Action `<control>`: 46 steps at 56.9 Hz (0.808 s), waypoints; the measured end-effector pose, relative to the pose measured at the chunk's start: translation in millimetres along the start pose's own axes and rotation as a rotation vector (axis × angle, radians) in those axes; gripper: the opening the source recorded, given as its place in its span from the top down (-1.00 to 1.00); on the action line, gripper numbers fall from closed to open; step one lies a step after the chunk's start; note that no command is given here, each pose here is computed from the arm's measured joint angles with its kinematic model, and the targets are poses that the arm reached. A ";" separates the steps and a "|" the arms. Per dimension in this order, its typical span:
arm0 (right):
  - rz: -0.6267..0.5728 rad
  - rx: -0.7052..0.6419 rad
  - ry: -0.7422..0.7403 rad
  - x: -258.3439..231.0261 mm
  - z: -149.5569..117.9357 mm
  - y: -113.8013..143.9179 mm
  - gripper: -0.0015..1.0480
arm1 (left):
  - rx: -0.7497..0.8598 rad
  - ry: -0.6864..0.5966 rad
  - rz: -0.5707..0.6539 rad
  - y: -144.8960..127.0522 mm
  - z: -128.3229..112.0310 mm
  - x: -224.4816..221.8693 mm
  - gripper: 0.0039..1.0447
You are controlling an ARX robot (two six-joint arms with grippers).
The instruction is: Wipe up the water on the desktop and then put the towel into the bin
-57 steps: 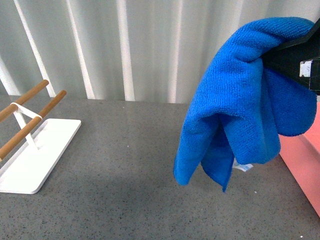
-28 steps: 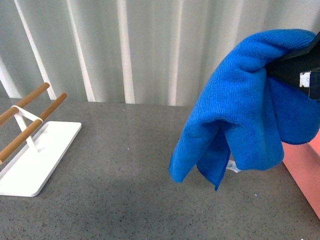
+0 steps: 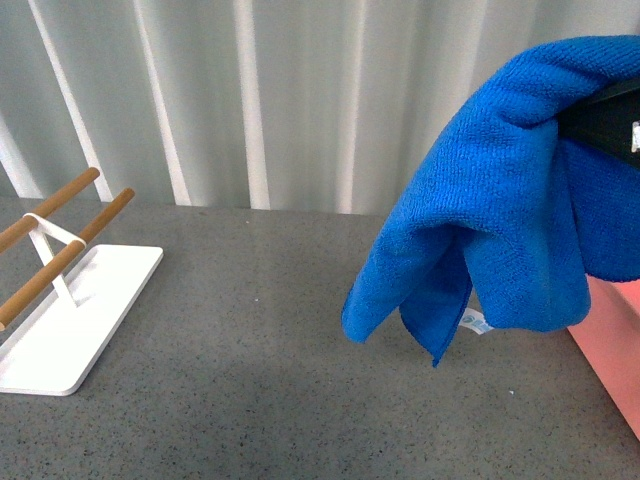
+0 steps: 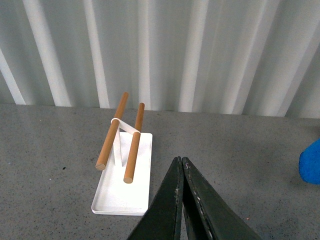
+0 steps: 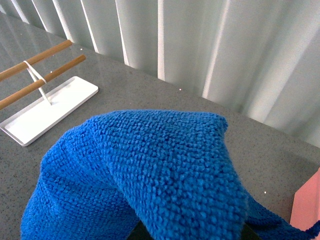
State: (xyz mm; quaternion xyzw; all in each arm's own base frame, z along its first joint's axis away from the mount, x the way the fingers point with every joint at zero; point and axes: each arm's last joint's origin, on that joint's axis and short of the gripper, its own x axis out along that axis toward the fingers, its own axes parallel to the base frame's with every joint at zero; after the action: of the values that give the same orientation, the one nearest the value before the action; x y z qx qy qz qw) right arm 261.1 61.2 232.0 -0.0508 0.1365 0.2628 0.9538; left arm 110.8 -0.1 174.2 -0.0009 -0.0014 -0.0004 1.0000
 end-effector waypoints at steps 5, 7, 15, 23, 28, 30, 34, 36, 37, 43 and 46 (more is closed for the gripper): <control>0.002 0.000 0.002 0.2 -0.1 0.6 0.93 | 0.000 -0.020 0.001 0.0 0.4 -1.5 0.93; 0.001 -0.001 0.002 0.3 -0.1 0.8 0.93 | 0.000 -0.026 0.000 0.0 0.8 -2.2 0.93; 0.003 -0.002 0.002 0.6 0.0 1.8 0.93 | 0.000 0.010 0.000 0.0 -4.2 -11.3 0.93; 0.001 -0.003 0.003 0.7 0.1 2.2 0.93 | 0.000 -0.021 0.001 0.0 -2.1 -14.5 0.93; -0.004 -0.002 0.008 1.6 -0.5 3.2 0.93 | 0.000 -0.019 0.000 0.0 -2.3 -14.5 0.93; -0.005 0.000 0.014 1.9 -1.0 4.1 0.93 | 0.000 -0.019 0.000 0.0 -2.4 -14.5 0.93; -0.027 0.021 0.056 6.3 -3.5 6.9 0.93 | -0.001 -0.019 0.000 0.0 -2.4 -14.5 0.89; -0.053 0.037 0.095 13.1 -4.0 7.7 0.93 | -0.001 -0.019 0.000 0.0 -2.4 -14.5 0.72; -0.067 0.042 0.115 16.6 -4.2 7.9 0.93 | -0.001 -0.019 0.000 0.0 -2.4 -14.5 0.65; -0.145 0.075 0.240 38.9 -5.8 6.9 0.93 | -0.001 -0.019 0.000 0.0 -2.4 -14.5 0.31; -0.171 0.102 0.306 51.6 -7.9 5.1 0.93 | -0.001 -0.019 0.000 0.0 -2.4 -14.5 0.14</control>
State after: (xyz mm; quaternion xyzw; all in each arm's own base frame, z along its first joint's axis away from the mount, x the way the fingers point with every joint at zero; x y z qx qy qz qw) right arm 299.1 89.4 209.6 -0.0531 0.2883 0.1628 0.9421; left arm 96.4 0.0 171.8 -0.0012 -0.0108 -0.0002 0.9999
